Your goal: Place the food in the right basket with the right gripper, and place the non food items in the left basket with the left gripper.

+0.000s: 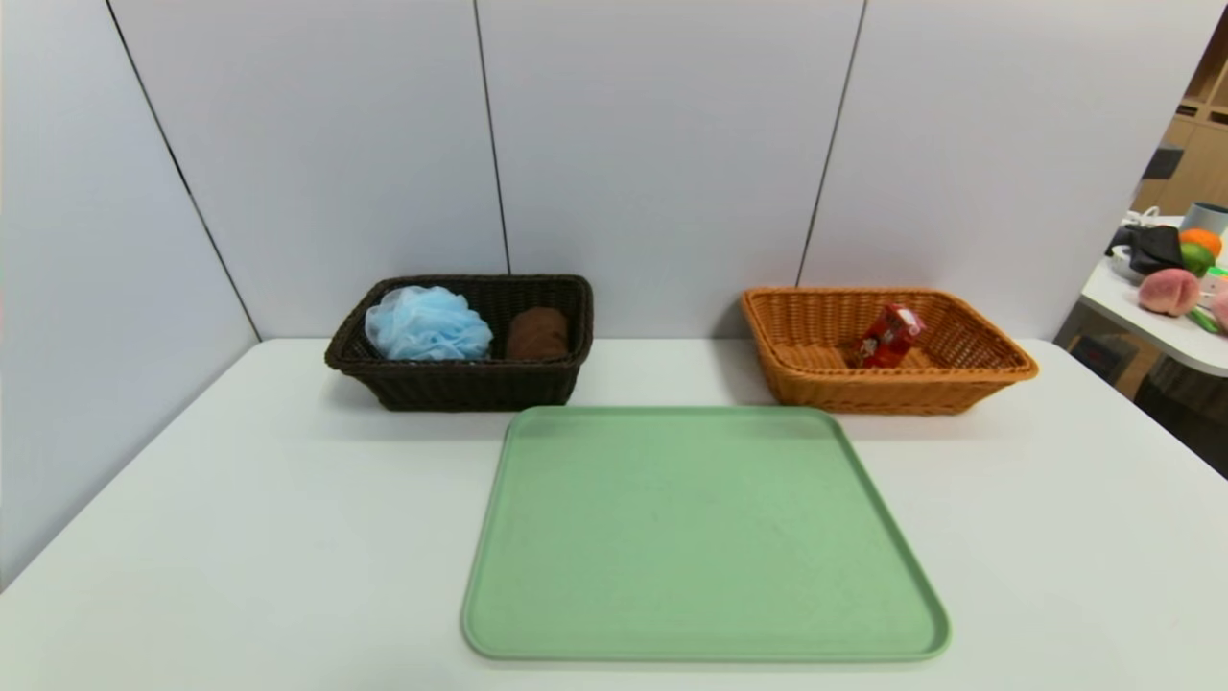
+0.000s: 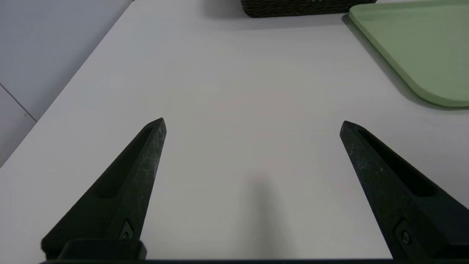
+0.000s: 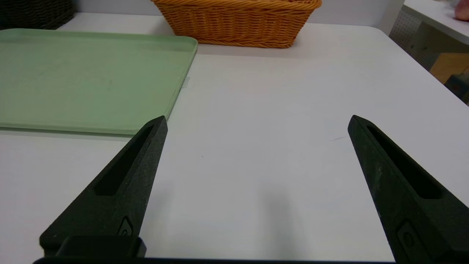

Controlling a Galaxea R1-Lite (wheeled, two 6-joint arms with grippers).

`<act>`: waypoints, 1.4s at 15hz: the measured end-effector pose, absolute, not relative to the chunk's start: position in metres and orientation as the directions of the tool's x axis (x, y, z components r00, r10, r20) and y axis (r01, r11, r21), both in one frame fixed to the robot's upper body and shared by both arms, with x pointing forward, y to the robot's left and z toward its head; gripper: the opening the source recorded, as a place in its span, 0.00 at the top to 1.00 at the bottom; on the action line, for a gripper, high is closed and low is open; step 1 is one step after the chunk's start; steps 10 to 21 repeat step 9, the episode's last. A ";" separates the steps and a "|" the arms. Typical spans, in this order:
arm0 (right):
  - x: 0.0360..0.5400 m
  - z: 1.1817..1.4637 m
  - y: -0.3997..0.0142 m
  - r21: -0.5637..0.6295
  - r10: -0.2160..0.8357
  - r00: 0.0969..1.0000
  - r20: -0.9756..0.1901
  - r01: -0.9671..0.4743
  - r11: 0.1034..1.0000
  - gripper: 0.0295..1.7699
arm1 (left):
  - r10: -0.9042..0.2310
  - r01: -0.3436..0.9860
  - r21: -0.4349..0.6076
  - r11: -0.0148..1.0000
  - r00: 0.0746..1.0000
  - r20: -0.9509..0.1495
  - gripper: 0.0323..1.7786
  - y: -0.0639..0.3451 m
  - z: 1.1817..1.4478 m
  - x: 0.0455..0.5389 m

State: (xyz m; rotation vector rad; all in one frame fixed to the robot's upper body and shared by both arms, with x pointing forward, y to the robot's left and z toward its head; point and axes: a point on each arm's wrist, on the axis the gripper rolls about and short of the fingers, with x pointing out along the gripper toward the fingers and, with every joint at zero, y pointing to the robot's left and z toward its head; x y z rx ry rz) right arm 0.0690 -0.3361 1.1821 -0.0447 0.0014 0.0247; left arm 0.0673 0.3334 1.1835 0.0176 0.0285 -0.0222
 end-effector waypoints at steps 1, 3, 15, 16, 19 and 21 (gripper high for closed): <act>0.069 1.182 -0.336 -0.044 0.025 1.000 -0.002 -0.025 0.999 0.04 | -0.019 0.019 0.009 1.000 1.000 -0.009 0.05 0.334 1.184 0.068; 0.069 1.182 -0.336 -0.041 0.023 1.000 -0.003 -0.023 0.999 0.04 | -0.018 0.018 0.009 1.000 1.000 0.000 0.05 0.334 1.184 0.068; 0.069 1.182 -0.336 -0.036 0.020 1.000 -0.001 -0.020 0.999 0.04 | -0.018 0.018 0.004 1.000 1.000 0.000 0.05 0.334 1.184 0.069; 0.069 1.182 -0.336 -0.036 0.020 1.000 -0.001 -0.020 0.999 0.04 | -0.018 0.018 0.004 1.000 1.000 0.000 0.05 0.334 1.184 0.069; 0.069 1.182 -0.336 -0.036 0.020 1.000 -0.001 -0.020 0.999 0.04 | -0.018 0.018 0.004 1.000 1.000 0.000 0.05 0.334 1.184 0.069; 0.069 1.182 -0.336 -0.036 0.020 1.000 -0.001 -0.020 0.999 0.04 | -0.018 0.018 0.004 1.000 1.000 0.000 0.05 0.334 1.184 0.069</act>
